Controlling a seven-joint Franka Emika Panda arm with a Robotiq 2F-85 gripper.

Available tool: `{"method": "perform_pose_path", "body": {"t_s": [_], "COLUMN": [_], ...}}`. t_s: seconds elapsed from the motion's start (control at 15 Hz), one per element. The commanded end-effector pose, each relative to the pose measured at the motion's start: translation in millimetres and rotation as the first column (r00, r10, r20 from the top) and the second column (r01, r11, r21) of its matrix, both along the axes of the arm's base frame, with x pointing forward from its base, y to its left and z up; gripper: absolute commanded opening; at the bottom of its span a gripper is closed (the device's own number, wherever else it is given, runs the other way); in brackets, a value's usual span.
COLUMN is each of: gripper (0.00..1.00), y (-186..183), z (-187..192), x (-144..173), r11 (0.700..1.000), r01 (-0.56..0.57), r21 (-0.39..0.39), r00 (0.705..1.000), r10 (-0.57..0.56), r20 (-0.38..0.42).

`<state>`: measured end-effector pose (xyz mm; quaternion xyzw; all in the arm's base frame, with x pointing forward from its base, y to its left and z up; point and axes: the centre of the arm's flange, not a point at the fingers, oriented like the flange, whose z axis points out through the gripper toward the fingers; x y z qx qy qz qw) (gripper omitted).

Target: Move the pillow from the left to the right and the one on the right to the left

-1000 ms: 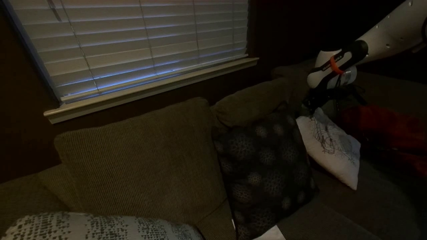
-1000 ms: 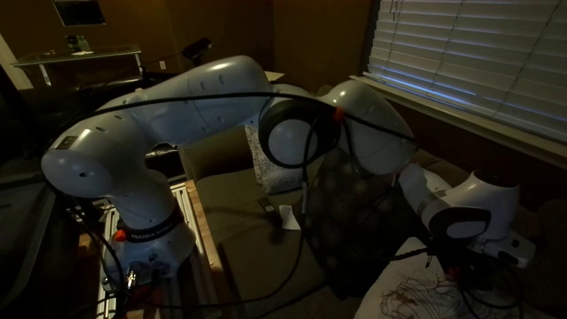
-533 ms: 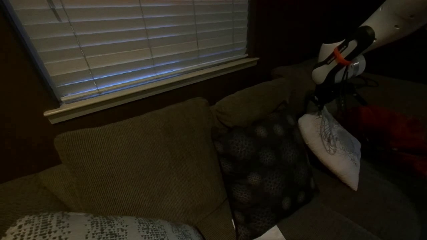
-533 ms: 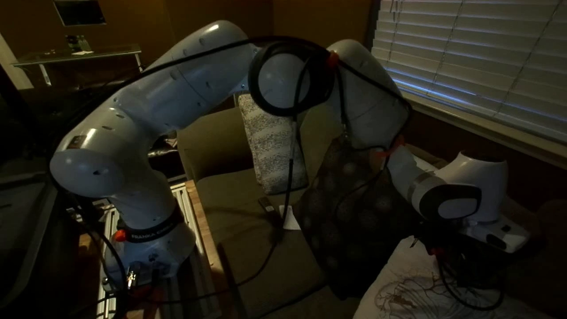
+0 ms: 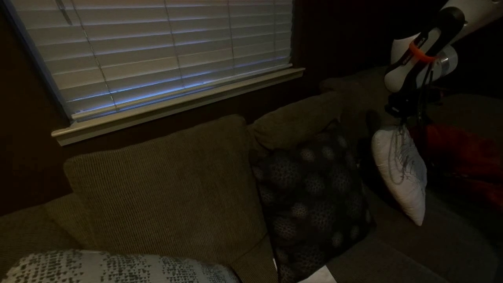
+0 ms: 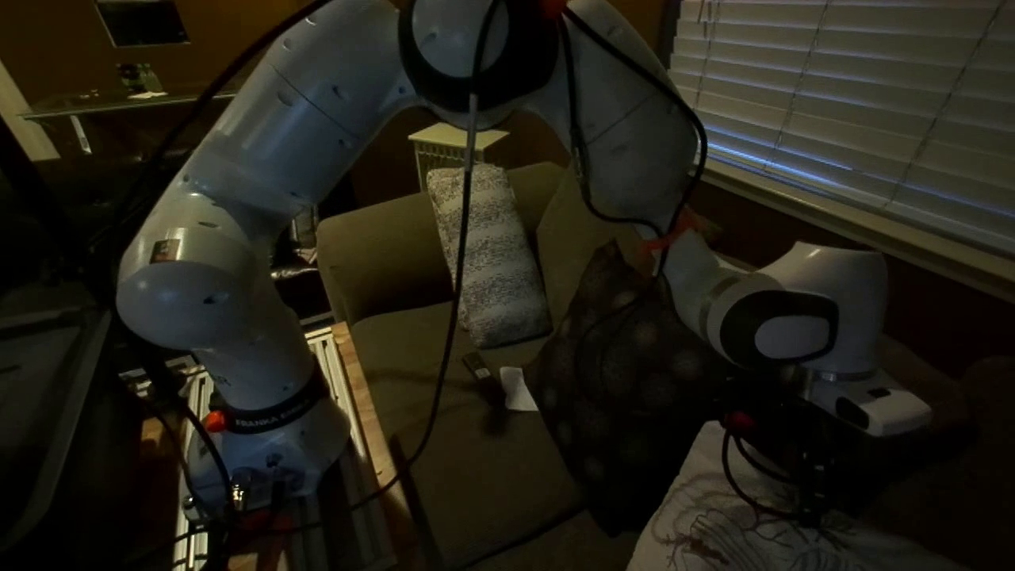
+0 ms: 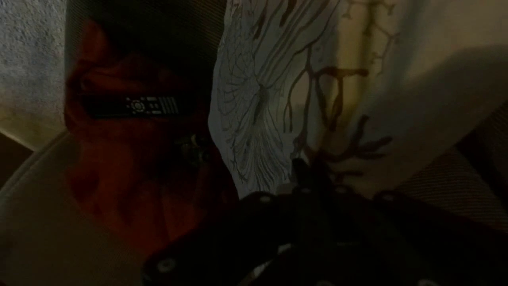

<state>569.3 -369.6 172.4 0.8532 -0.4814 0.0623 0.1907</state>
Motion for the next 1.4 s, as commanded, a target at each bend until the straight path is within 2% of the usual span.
{"method": "perform_pose_path", "body": {"t_s": [0.0,0.4,0.8,1.0,1.33], "gripper": [0.01,0.01,0.01,0.01,0.01], "y": [23.7,24.2,12.3,9.3,4.8], "z": [27.5,33.7,46.8,61.2,74.4], "x": [-14.2,-1.3,-7.8,-6.6,7.5], "r11": [0.997,0.989,0.956,0.946,0.924], "r01": [0.068,0.145,0.291,0.324,0.381], "r21": [-0.029,-0.033,0.026,0.021,0.015], "r00": [0.998,0.988,0.952,0.936,0.908], "r10": [-0.067,-0.143,-0.292,-0.323,-0.377], "r20": [0.022,0.055,0.093,0.143,0.182]}}
